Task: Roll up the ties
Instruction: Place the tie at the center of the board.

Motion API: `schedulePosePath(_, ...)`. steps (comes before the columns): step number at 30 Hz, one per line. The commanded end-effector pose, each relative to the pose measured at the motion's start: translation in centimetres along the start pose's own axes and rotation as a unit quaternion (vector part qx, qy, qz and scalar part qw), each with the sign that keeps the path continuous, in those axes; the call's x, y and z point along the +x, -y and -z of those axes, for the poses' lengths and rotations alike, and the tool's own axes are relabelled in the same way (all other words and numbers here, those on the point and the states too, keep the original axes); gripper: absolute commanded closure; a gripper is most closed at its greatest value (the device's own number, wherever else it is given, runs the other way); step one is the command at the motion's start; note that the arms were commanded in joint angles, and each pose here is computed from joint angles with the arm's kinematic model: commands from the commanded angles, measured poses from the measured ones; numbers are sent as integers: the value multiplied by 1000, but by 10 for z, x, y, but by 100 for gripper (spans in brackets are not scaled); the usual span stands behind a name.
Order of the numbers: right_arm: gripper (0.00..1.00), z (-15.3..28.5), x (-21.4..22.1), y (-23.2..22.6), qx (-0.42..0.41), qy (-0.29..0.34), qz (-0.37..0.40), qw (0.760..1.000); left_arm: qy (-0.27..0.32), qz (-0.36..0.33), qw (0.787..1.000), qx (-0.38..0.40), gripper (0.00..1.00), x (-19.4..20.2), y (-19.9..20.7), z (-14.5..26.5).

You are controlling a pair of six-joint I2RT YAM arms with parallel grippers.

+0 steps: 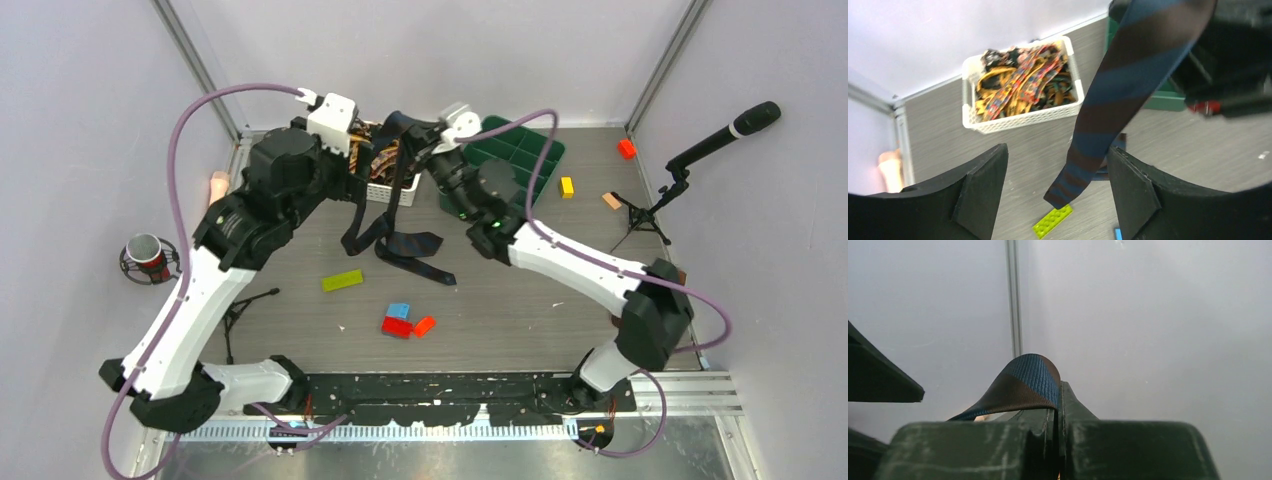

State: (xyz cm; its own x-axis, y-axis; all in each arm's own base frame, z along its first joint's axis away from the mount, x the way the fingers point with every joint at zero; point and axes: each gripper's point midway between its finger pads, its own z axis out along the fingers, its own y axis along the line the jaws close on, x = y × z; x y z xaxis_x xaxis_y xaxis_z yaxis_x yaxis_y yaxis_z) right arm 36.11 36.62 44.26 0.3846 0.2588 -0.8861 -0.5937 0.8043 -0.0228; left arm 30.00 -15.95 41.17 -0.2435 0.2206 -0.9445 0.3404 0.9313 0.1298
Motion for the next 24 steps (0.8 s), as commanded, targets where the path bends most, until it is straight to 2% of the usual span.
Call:
schedulePosePath(1, 100, 14, -46, 6, -93, 24, -39, 995, 94, 2, 988, 120, 25, -32, 32, 30)
schedulePosePath(4, 100, 23, -55, 18, -145, 8, -47, 988, 141, -4, 965, 222, 25, -37, 64, 53)
schedulePosePath(5, 100, 32, -54, 7, -191, -8, -48, 980, 150, -5, 957, 250, 25, -36, 74, 58)
schedulePosePath(8, 100, 52, -64, -1, -270, -26, -39, 962, 164, -11, 935, 314, 25, -30, 96, 65)
schedulePosePath(11, 100, 69, -65, -8, -310, -41, -38, 949, 164, -2, 917, 363, 25, -23, 115, 66)
schedulePosePath(17, 100, 97, -75, -28, -382, -45, -52, 922, 173, 15, 901, 398, 24, -14, 133, 54)
schedulePosePath(21, 100, 105, -81, -32, -391, -34, -66, 917, 187, 21, 893, 408, 24, -16, 137, 55)
schedulePosePath(24, 100, 106, -82, -32, -390, -32, -67, 918, 187, 25, 883, 430, 29, -15, 144, 59)
